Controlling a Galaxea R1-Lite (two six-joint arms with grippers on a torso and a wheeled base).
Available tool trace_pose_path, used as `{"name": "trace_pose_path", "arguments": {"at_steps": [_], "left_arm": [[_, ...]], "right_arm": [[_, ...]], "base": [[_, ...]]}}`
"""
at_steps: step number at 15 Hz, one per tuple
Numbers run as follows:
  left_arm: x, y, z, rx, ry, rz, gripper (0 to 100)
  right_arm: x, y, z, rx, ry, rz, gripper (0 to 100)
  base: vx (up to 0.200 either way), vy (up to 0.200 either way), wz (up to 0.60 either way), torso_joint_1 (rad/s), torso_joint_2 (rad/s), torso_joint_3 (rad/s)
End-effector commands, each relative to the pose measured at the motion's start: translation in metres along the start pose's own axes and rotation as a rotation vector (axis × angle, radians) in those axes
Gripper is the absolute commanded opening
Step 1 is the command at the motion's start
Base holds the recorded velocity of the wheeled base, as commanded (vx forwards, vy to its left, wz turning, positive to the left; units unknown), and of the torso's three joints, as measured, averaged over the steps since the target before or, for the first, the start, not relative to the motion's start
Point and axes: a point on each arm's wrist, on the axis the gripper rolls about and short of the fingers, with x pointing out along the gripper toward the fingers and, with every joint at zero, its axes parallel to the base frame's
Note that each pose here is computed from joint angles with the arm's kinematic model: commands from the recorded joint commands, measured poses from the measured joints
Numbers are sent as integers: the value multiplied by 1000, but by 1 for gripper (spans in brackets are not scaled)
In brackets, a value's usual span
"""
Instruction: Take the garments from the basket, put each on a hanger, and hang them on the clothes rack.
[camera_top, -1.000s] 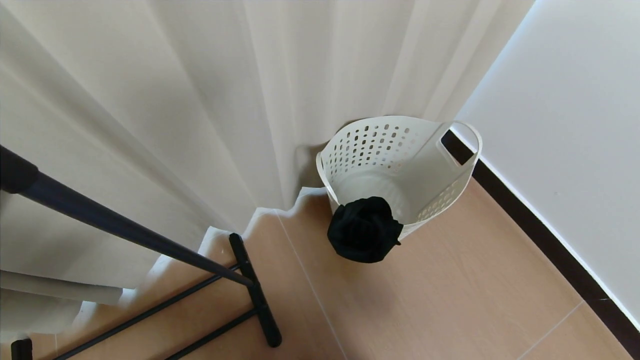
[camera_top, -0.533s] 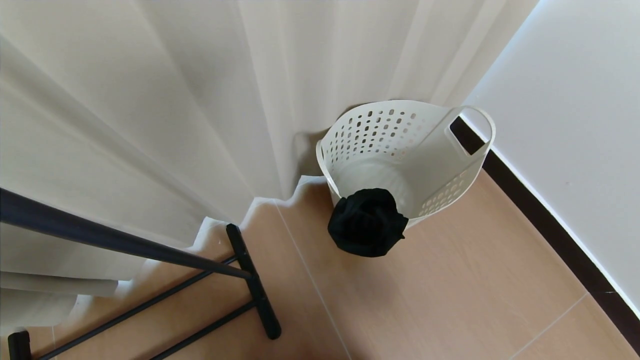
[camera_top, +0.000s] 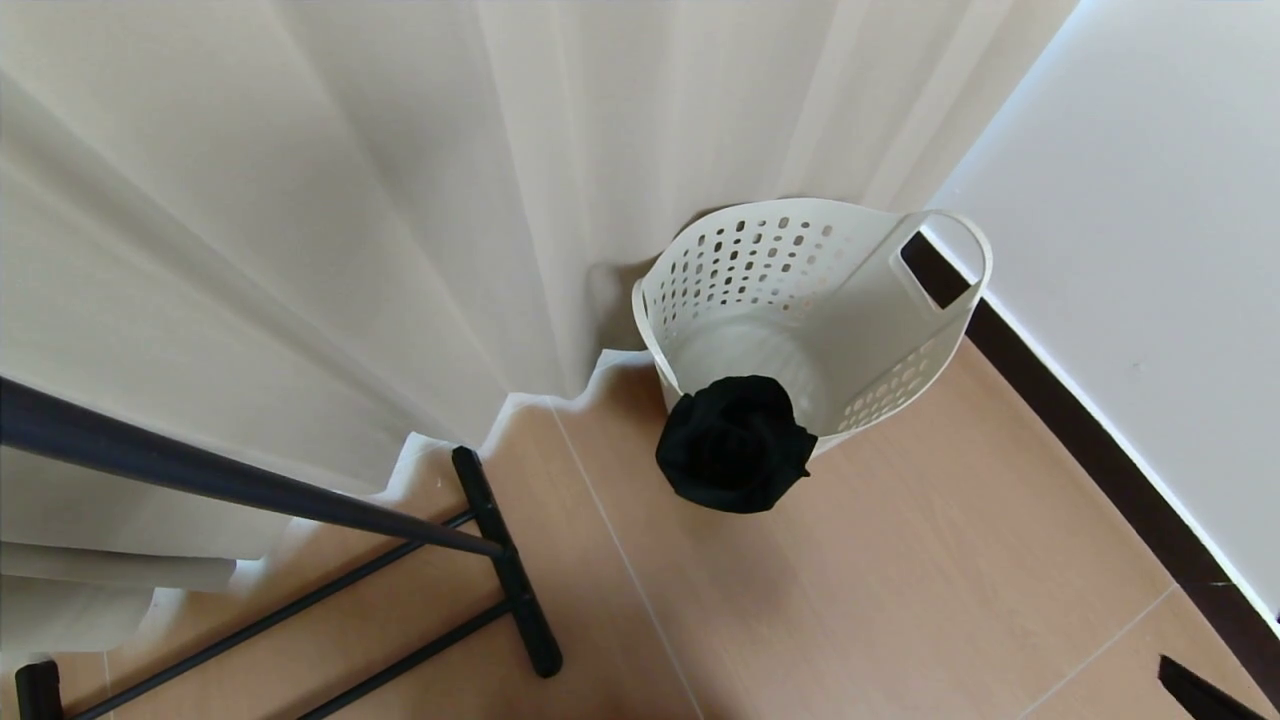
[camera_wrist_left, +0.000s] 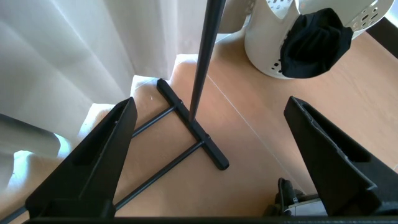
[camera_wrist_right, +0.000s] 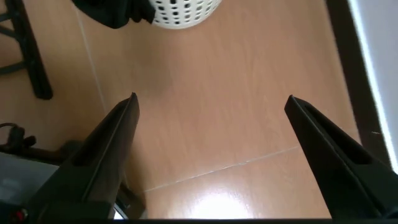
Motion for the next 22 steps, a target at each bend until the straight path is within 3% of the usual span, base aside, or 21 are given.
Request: {"name": "trace_pose_path", "arguments": {"at_steps": [1, 4, 8, 11, 16, 22], "left_arm": [[0, 0, 0, 0, 2, 2, 100], [0, 0, 0, -2, 0, 2, 100], [0, 0, 0, -2, 3, 3, 100], [0, 0, 0, -2, 3, 3, 100], [0, 0, 0, -2, 3, 3, 100], [0, 0, 0, -2, 3, 3, 100]], "right_arm": [[109, 23, 72, -73, 138, 206, 100], [168, 41, 112, -104, 105, 246, 100], [247, 58, 138, -213, 81, 259, 100], [284, 64, 139, -313, 64, 269, 100], [291, 66, 142, -438, 18, 350, 100], [325, 73, 128, -496, 26, 338, 100]], "base": [[0, 0, 0, 0, 0, 0], [0, 0, 0, 0, 0, 0], [0, 0, 0, 0, 0, 0], [0, 0, 0, 0, 0, 0], [0, 0, 0, 0, 0, 0], [0, 0, 0, 0, 0, 0]]}}
